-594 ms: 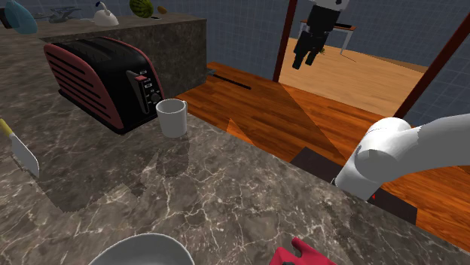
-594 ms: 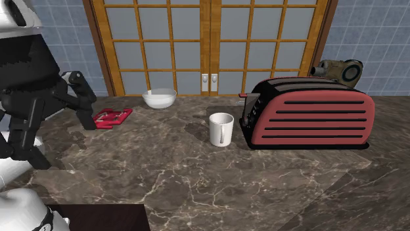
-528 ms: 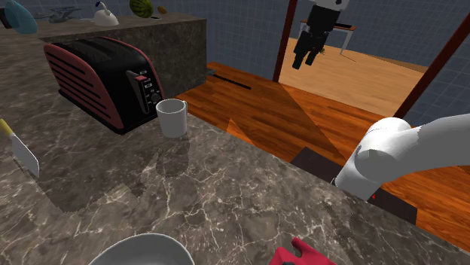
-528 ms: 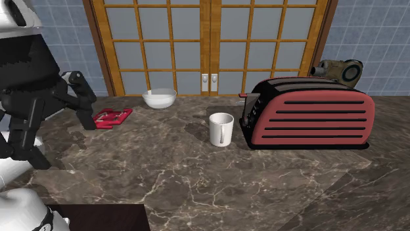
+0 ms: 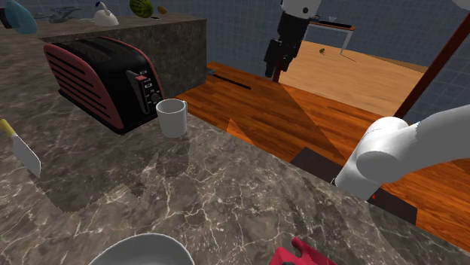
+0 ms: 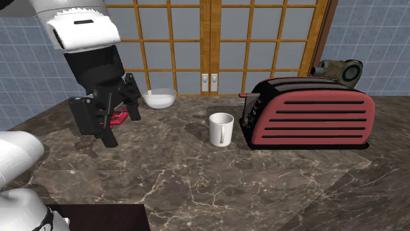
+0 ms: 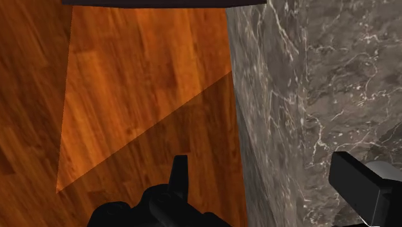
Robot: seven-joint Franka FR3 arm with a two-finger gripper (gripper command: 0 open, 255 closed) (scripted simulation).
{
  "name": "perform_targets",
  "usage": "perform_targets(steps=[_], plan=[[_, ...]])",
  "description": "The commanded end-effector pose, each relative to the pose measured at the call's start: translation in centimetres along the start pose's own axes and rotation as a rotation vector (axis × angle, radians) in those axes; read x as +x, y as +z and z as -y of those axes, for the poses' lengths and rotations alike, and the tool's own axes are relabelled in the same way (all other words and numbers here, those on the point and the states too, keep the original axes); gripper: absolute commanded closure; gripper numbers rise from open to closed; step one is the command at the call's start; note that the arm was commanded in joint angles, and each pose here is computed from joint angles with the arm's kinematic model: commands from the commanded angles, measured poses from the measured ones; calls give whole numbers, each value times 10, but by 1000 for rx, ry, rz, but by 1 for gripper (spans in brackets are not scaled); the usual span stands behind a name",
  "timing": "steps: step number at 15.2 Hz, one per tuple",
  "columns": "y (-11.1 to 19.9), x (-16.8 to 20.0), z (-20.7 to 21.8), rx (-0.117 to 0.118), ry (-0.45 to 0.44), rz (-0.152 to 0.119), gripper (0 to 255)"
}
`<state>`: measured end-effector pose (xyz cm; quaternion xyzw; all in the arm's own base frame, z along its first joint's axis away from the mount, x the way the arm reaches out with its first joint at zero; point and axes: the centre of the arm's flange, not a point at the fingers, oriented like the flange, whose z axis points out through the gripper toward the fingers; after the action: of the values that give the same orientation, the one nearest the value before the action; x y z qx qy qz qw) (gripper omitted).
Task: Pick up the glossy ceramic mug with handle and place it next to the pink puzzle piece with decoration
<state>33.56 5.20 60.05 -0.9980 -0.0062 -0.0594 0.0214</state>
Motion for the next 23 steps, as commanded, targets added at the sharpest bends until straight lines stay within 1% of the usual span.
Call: perform_targets(steps=[1,23], plan=[[8,13,20,-6,-6,-7,0],[106,133,273,-86,-77,-72,0]])
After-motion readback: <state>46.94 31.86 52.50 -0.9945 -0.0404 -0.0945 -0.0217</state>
